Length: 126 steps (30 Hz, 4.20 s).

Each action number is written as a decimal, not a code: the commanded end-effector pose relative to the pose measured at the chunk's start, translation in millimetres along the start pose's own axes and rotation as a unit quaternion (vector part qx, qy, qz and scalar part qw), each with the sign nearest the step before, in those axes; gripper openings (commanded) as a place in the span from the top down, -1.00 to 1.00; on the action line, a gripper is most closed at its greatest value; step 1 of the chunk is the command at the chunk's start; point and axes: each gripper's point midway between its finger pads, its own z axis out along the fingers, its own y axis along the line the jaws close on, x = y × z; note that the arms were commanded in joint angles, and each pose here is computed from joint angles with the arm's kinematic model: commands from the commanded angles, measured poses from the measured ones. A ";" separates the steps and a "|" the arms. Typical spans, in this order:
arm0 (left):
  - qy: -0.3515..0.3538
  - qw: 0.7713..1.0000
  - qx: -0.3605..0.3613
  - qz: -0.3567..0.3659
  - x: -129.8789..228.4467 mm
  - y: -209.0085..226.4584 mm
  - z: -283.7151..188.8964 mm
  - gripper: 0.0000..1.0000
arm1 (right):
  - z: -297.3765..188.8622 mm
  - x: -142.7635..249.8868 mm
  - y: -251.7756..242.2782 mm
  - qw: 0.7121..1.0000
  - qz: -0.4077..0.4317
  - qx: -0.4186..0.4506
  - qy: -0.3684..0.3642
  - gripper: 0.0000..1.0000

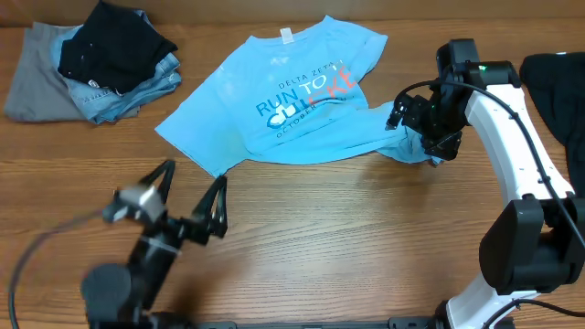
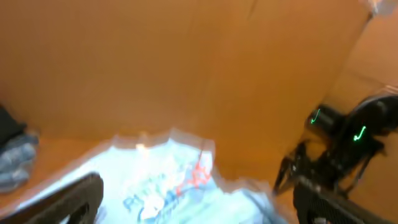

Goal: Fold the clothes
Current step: 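Move the left gripper to the T-shirt's left shoulder, then grasp the shirt's left and right top edges with both grippers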

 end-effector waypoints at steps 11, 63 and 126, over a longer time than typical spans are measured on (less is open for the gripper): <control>0.490 0.860 -0.116 -0.079 131.9 72.2 68.0 -1.00 | 2.2 8.2 -2.0 1.000 0.005 0.001 0.020 -1.00; 0.663 0.675 -0.308 -0.095 237.0 182.1 123.5 -0.47 | 1.8 13.9 -5.2 0.999 0.007 0.008 0.031 -1.00; 0.699 0.639 -0.303 -0.101 292.7 184.4 80.4 0.92 | 58.1 -31.3 -21.7 0.997 0.000 0.021 -0.078 -0.48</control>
